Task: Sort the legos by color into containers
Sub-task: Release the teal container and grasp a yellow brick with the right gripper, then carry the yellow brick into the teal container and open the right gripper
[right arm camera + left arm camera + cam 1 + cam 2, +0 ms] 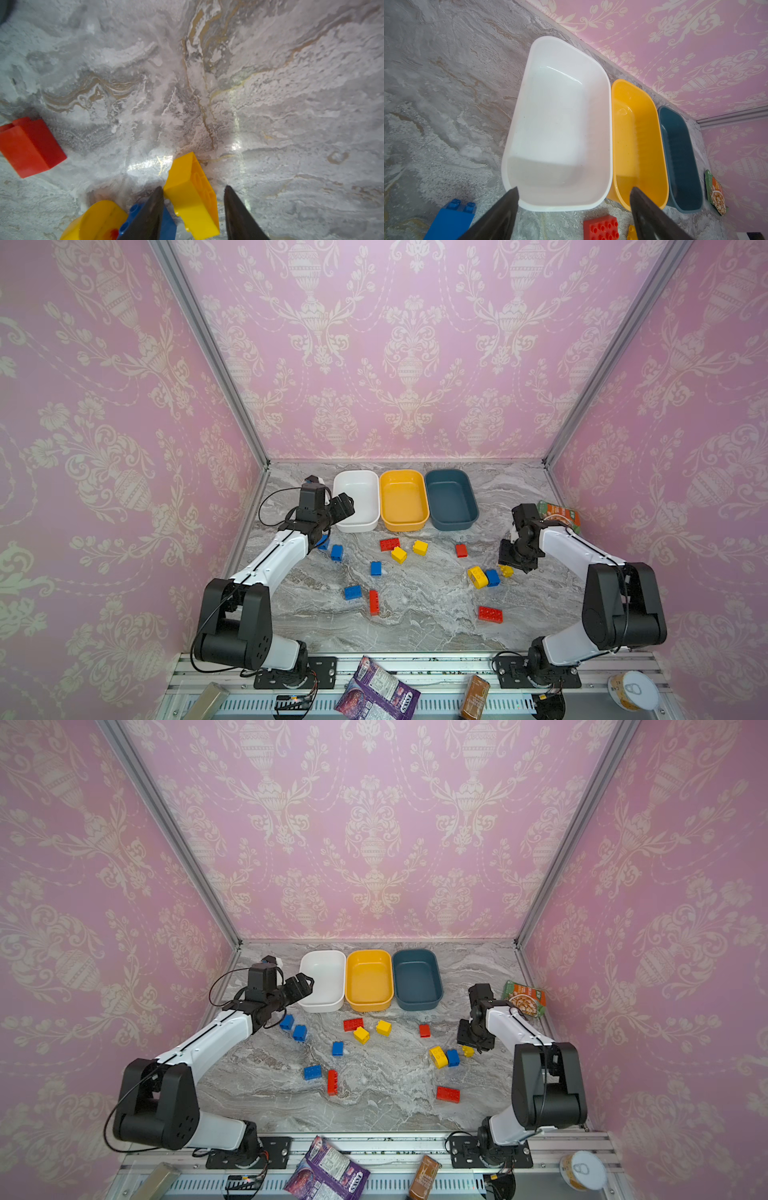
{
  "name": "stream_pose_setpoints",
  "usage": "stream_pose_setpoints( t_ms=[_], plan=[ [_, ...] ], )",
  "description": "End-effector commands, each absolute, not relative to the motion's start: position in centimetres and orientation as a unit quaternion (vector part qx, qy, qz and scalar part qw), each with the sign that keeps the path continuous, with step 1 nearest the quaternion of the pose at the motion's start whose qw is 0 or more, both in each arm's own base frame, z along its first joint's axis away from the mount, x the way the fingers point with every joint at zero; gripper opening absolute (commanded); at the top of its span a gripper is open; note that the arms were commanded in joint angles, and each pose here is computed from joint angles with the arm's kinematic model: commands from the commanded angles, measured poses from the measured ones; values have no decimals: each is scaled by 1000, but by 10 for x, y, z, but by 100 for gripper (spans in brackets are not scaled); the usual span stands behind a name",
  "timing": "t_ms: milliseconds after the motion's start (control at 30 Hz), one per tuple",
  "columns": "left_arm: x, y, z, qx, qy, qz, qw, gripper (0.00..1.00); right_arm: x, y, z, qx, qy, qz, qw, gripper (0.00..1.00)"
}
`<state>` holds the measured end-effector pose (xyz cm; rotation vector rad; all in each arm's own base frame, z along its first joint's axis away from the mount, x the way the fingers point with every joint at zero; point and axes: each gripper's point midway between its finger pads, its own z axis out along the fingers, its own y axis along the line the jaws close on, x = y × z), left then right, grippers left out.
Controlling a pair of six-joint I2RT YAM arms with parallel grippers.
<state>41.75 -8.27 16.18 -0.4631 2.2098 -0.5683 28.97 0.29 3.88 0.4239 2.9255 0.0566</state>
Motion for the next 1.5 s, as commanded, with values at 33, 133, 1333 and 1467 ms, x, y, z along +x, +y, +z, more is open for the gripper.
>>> stream_pose_setpoints(
  t_ms=[33,133,1333,1467],
  plan=[
    [412,-82,167,-176,869,-230,401,86,284,4,29,136,988,10,77,46],
    [411,-82,166,-176,869,-229,401,86,283,7,25,130,989,8,72,44],
    [381,-82,151,-184,870,-233,394,88,453,115,165,29,952,94,291,21],
    [375,-79,150,-187,871,-227,394,89,479,126,153,17,954,96,285,21]
  ],
)
